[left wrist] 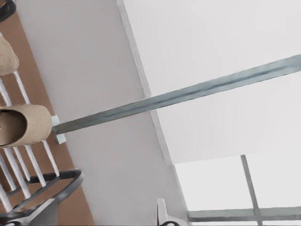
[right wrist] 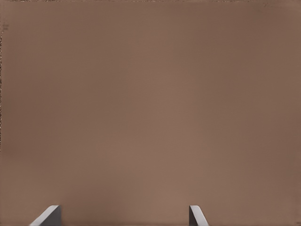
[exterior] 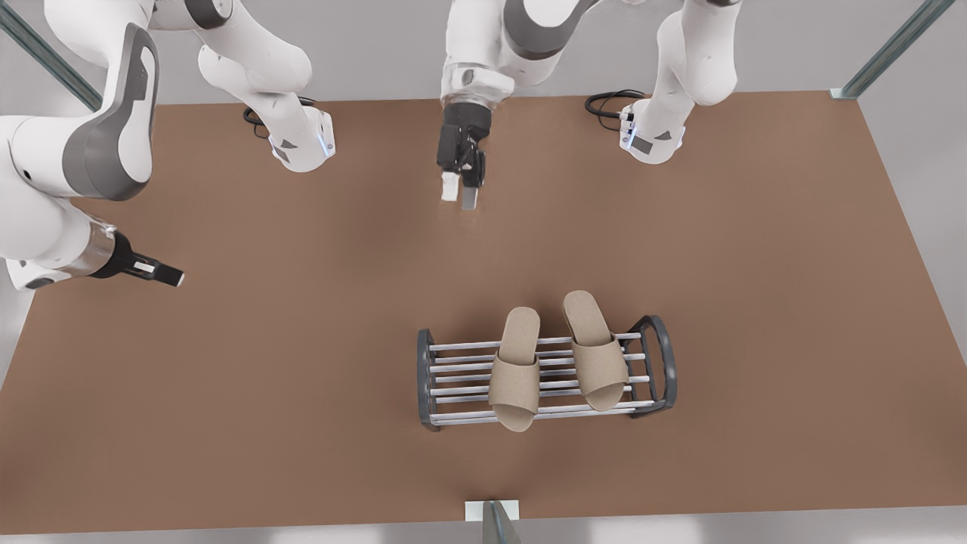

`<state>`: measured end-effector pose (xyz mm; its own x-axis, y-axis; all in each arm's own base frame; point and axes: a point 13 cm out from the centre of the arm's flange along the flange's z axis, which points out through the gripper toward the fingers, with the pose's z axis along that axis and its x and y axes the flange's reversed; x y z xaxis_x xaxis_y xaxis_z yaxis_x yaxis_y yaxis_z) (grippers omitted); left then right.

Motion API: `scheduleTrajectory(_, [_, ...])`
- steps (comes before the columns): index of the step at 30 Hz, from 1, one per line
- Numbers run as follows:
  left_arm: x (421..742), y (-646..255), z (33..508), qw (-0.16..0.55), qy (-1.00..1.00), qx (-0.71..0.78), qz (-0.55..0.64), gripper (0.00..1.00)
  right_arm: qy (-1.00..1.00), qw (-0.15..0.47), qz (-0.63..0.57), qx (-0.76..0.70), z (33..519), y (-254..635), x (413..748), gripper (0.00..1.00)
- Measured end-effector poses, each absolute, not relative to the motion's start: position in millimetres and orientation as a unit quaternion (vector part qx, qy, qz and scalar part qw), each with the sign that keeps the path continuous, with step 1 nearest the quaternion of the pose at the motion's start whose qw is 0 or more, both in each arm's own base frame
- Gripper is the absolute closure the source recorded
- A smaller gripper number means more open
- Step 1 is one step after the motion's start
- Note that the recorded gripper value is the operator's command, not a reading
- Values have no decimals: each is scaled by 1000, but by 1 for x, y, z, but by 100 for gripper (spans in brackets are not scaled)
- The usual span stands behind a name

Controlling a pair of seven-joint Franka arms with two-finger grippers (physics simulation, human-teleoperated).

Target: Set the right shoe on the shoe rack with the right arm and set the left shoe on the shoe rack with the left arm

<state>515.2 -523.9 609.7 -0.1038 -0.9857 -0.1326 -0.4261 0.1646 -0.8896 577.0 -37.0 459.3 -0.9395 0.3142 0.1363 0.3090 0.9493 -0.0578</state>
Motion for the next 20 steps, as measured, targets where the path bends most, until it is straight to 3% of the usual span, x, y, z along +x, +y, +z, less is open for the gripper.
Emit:
scheduleTrajectory(1, [557, -440, 630, 374, 625, -622, -288, 0, -985, 70, 17, -155, 460, -37, 579, 0])
scheduleTrajectory(2, [608, -331, 614, 358, 600, -689, -195, 0, -986, 69, 17, -152, 460, -37, 580, 0])
scheduleTrajectory(3, [644, -222, 581, 328, 580, -738, -104, 0, -986, 69, 17, -150, 460, -37, 581, 0])
scheduleTrajectory(4, [658, -140, 546, 289, 578, -763, -31, 0, -987, 69, 16, -147, 460, -37, 582, 0])
scheduleTrajectory(6, [648, -98, 495, 191, 643, -740, 38, 0, -987, 69, 16, -143, 460, -37, 582, 0])
scheduleTrajectory(9, [601, -104, 507, 91, 761, -641, 34, 0, -988, 68, 16, -139, 461, -38, 582, 0])
scheduleTrajectory(13, [562, -108, 528, 46, 864, -500, 33, 0, -989, 71, 14, -126, 454, -30, 589, 0])
scheduleTrajectory(20, [541, -122, 518, 3, 958, -281, 49, 0, -991, 70, 13, -113, 451, -25, 595, 0])
